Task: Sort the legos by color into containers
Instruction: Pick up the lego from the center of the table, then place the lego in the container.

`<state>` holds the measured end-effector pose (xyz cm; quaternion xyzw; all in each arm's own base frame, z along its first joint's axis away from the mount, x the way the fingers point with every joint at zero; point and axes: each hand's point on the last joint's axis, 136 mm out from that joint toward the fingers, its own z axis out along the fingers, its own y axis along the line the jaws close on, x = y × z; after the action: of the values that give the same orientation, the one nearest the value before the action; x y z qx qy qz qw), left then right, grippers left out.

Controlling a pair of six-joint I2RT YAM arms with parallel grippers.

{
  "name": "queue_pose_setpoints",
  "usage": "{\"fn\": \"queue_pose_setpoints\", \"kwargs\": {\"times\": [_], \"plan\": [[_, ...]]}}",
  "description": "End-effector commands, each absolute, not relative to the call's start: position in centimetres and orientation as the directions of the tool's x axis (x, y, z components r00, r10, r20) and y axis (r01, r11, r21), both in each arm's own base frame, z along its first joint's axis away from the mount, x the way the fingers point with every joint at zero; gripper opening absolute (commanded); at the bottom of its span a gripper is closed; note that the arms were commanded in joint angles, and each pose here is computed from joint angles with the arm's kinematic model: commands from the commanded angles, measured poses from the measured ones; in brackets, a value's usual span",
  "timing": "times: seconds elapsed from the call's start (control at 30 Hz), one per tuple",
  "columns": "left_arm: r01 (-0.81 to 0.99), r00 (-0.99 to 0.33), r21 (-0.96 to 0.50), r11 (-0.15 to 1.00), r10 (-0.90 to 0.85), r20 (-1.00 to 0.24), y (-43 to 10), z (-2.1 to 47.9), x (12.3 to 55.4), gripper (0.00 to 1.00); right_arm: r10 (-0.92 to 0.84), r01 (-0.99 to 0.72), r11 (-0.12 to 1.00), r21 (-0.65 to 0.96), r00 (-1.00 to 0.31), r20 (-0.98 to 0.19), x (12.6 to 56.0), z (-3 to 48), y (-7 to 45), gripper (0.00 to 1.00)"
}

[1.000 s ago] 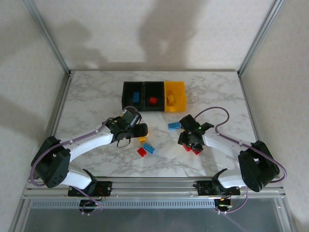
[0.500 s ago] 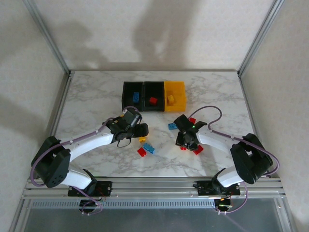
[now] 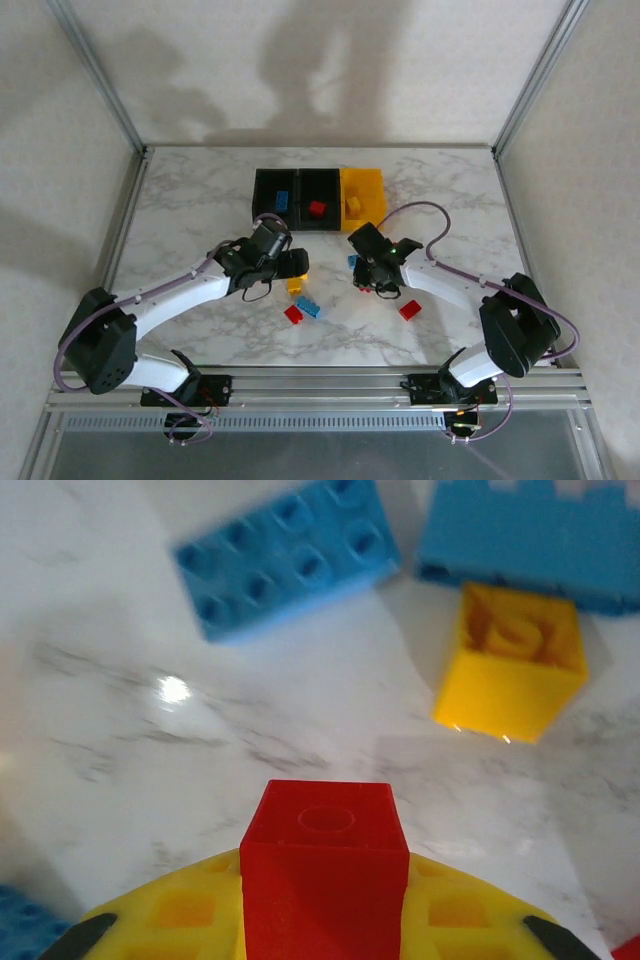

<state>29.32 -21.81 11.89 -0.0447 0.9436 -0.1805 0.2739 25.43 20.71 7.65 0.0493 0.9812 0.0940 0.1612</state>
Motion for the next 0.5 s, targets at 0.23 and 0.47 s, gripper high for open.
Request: {"fn": "queue_pose_setpoints", "kwargs": {"times": [0.23,0.47], "plan": [[-0.052,-0.764,-0.492,0.869,-0.352,-0.541,-19.4,17.6,32.0,0.76,0.038,-0.128,0.947,0.295,-0.866,-0.499,35.0,15.8,28.0,0.19],[-0.096,-0.727,-0.531,0.842,-0.424,-0.540,-17.3,18.9,32.3,0.76,0.063,-0.151,0.918,0.366,-0.857,-0.511,42.1,16.1,31.5,0.19]]}}
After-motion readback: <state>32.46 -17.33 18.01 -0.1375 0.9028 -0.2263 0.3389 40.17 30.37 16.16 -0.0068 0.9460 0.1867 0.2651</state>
